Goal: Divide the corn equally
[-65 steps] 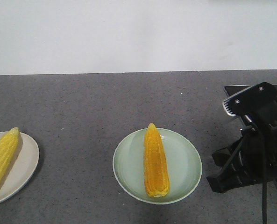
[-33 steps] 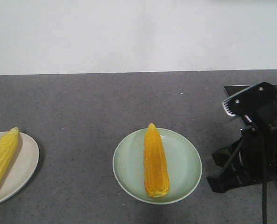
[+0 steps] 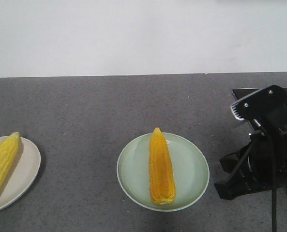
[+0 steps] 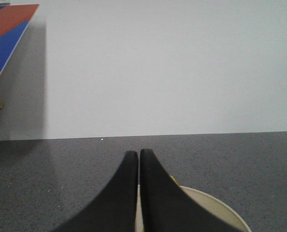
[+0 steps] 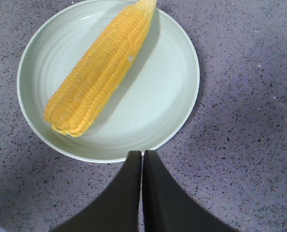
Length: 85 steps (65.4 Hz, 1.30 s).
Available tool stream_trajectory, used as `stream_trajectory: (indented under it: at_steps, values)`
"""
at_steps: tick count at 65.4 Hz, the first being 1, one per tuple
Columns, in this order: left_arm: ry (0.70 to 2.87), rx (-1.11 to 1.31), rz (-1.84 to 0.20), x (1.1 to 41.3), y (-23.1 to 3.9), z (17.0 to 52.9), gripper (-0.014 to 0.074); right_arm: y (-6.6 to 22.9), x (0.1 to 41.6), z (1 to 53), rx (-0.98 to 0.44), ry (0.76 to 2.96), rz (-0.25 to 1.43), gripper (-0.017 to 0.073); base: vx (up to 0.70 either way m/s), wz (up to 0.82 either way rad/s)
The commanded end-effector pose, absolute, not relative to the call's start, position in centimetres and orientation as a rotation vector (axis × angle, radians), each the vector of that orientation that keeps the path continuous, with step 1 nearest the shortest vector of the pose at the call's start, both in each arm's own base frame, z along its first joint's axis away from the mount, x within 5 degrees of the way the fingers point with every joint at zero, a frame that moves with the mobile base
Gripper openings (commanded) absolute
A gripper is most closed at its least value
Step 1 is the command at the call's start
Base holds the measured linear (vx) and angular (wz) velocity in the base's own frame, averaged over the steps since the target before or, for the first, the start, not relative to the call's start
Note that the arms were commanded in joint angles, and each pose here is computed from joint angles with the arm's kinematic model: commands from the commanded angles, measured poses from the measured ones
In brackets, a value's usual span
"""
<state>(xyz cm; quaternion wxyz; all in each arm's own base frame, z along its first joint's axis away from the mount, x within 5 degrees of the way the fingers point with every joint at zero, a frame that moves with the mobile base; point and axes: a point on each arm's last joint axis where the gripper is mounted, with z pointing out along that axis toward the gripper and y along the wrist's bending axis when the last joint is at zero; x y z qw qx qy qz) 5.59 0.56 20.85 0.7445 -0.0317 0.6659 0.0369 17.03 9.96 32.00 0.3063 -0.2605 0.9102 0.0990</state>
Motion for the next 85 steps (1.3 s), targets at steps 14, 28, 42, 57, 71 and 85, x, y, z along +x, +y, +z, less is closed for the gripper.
stream_trajectory:
  at_steps: [14,28,42,57,71,85]
  values:
    - [1.379,-0.080,0.068,5.4,0.6,21.1,-0.0006,10.0,17.1,33.4,-0.669,2.323,0.276,-0.0010,0.00,0.00]
    - [1.379,-0.080,0.068,5.4,0.6,21.1,-0.0006,10.0,17.1,33.4,-0.669,2.323,0.276,-0.0010,0.00,0.00]
    - [1.380,-0.081,0.069,5.4,0.6,21.1,-0.0006,8.6,16.4,34.5,-0.630,2.277,0.251,-0.0010,0.00,0.00]
    - [1.379,-0.081,0.069,5.4,0.6,21.2,-0.0006,4.0,14.9,34.8,-0.376,2.061,0.123,-0.0010,0.00,0.00]
    - [1.379,-0.081,0.069,5.4,0.6,21.2,-0.0006,1.6,10.8,30.8,-0.207,1.771,0.044,-0.0010,0.00,0.00]
    - [1.379,-0.081,0.069,5.4,0.6,21.2,-0.0006,0.1,7.4,25.8,-0.078,1.558,-0.059,-0.0010,0.00,0.00]
